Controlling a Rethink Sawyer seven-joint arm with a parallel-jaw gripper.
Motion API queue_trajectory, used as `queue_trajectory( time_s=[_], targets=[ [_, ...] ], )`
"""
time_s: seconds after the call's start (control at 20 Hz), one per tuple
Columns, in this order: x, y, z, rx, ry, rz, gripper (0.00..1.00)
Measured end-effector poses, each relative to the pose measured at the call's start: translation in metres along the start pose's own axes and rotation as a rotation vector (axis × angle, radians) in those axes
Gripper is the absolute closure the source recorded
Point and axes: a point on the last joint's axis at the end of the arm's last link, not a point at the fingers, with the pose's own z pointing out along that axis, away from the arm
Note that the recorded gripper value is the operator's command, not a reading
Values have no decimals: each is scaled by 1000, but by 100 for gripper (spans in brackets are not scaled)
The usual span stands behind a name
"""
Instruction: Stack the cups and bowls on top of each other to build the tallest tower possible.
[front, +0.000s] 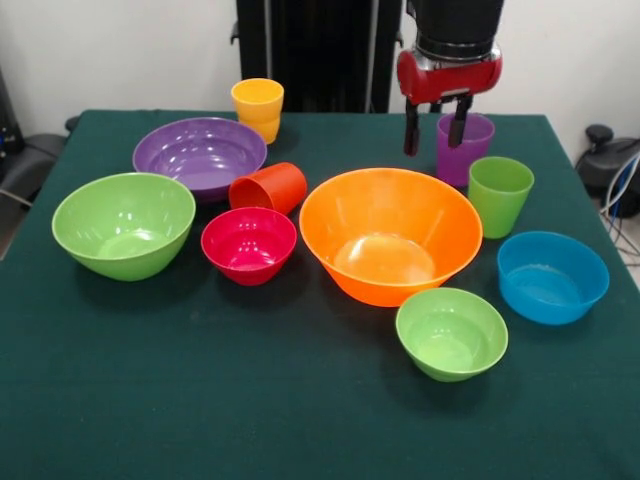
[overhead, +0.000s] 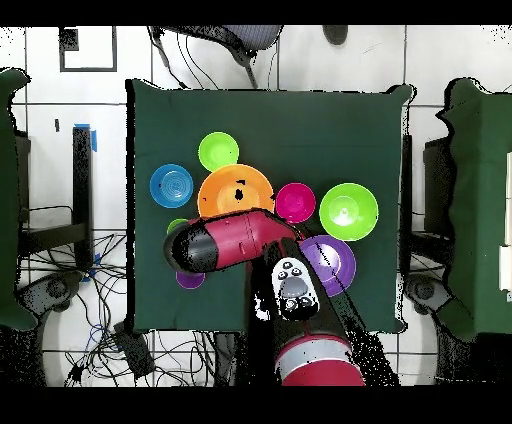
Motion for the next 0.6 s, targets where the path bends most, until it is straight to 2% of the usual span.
queue_trajectory(
  time_s=[0.15, 0.4, 0.6],
  targets=[
    [3, 1, 2, 3, 11, 35, 0],
    [1, -4, -10, 9, -1, 81, 0],
    [-1, -2, -20, 15, -12, 93, 0]
  ],
)
